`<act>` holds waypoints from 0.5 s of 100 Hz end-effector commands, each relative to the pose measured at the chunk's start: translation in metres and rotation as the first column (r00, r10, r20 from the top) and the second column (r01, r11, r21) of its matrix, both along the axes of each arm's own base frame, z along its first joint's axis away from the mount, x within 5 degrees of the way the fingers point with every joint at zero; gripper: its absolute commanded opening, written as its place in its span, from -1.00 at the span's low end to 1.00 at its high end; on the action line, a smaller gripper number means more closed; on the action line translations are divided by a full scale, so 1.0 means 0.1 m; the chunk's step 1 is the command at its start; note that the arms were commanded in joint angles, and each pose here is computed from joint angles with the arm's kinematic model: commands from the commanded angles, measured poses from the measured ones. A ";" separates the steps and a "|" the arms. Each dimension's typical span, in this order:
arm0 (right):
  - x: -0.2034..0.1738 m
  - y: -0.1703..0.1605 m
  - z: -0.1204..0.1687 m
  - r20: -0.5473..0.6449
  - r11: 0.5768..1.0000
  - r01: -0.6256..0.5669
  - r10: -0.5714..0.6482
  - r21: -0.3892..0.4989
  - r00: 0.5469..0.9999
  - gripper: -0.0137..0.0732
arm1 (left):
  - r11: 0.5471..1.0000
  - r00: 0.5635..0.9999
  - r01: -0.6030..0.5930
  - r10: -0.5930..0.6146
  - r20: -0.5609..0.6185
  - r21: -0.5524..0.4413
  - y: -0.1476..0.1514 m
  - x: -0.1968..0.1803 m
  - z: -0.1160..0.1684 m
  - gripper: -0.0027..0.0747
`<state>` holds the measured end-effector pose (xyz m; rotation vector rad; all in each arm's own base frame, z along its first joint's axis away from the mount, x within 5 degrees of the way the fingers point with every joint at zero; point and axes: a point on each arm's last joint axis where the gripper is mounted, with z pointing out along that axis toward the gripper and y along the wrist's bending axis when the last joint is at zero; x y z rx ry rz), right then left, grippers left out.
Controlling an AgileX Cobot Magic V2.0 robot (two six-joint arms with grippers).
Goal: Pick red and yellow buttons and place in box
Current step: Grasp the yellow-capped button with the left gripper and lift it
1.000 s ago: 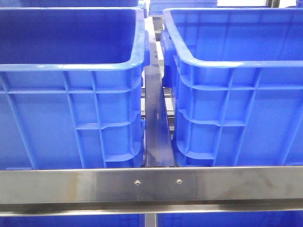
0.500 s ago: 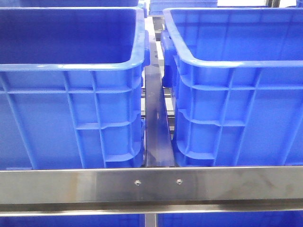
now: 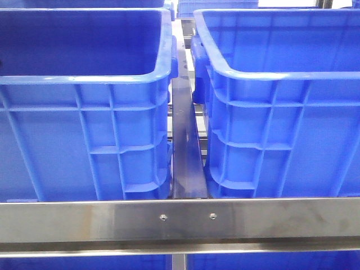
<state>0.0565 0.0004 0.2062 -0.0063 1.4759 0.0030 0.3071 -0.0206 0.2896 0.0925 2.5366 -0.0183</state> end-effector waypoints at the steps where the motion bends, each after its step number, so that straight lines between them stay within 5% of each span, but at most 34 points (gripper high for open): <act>1: -0.04 0.00 0.15 0.123 1.000 -0.001 0.002 -0.009 0.992 -0.82 | 0.999 0.999 -0.010 0.012 0.047 -0.033 -0.05 0.16 0.12 0.53; 50: -0.04 0.00 0.15 0.123 1.000 -0.001 0.002 -0.009 0.992 -0.82 | 0.998 0.996 -0.024 0.019 -0.090 -0.052 -0.10 0.59 -0.32 0.52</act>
